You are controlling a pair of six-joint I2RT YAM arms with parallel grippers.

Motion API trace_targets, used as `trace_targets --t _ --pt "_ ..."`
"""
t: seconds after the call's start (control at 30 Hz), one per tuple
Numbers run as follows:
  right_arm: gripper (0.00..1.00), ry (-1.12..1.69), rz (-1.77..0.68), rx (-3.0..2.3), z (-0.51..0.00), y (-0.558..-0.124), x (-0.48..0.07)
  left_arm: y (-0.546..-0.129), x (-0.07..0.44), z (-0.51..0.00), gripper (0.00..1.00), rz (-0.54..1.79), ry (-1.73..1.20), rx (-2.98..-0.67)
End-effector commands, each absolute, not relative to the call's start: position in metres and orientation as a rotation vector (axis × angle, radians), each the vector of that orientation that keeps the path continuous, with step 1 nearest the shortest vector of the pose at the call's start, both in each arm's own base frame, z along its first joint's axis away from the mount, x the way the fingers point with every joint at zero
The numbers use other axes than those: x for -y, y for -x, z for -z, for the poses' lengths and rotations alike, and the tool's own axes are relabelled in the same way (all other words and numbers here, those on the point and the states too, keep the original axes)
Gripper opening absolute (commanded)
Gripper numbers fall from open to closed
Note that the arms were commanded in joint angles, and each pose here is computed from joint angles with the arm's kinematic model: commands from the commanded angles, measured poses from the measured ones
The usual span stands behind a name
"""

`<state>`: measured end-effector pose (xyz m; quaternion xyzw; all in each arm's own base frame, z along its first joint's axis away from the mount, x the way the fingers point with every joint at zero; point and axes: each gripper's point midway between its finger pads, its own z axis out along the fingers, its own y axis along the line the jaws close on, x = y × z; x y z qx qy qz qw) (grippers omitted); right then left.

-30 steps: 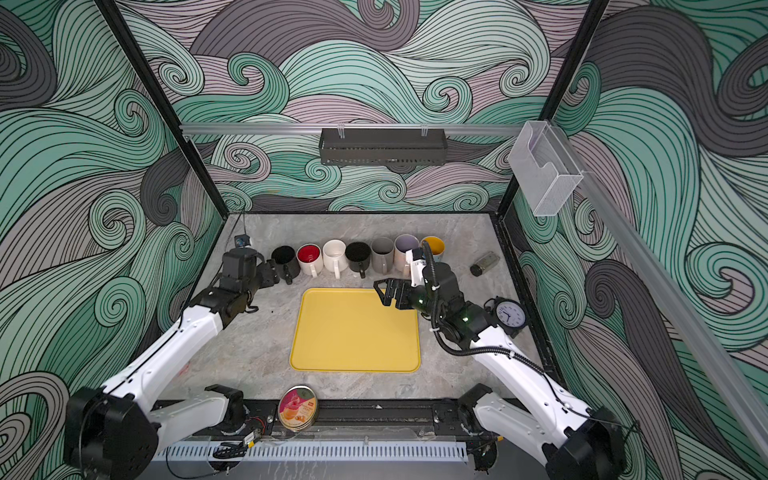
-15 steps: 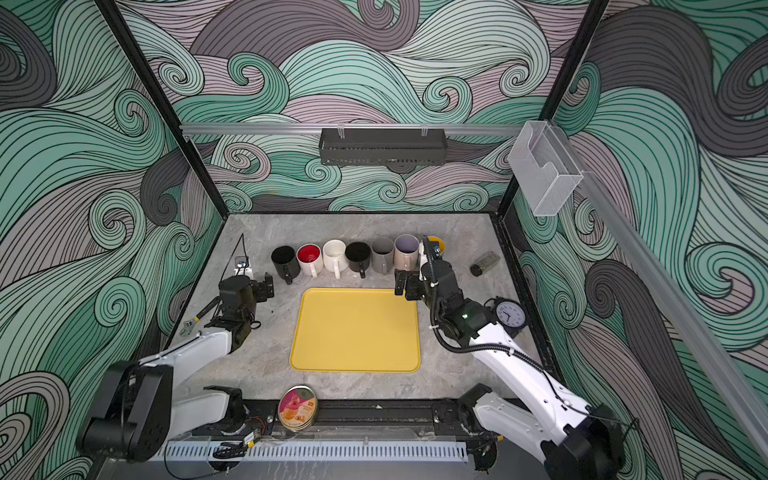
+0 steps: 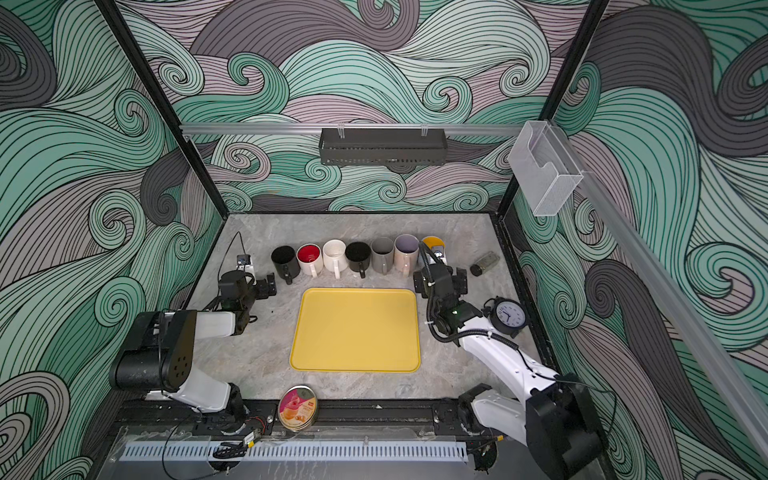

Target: Turn the mug right side up

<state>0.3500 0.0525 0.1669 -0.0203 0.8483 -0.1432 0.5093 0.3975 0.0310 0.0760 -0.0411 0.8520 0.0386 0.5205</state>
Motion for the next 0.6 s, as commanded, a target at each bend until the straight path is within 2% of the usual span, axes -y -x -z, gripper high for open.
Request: trace_targets --t 0.0,0.33,0.57 --pt "0.99 -0.028 0.453 -1.932 -0.182 -0.362 -0.027 -0.401 -0.027 -0.084 0.99 -0.052 0.099 -2.042" --pt "0.99 -0.065 0.506 -1.865 -0.123 -0.387 0.002 -0.401 -0.028 -0.084 0.98 -0.054 0.098 -2.034" --pt "0.99 -0.103 0.188 -1.92 -0.093 -0.393 0.018 -0.401 -0.028 -0.084 0.98 -0.054 0.098 -2.038"
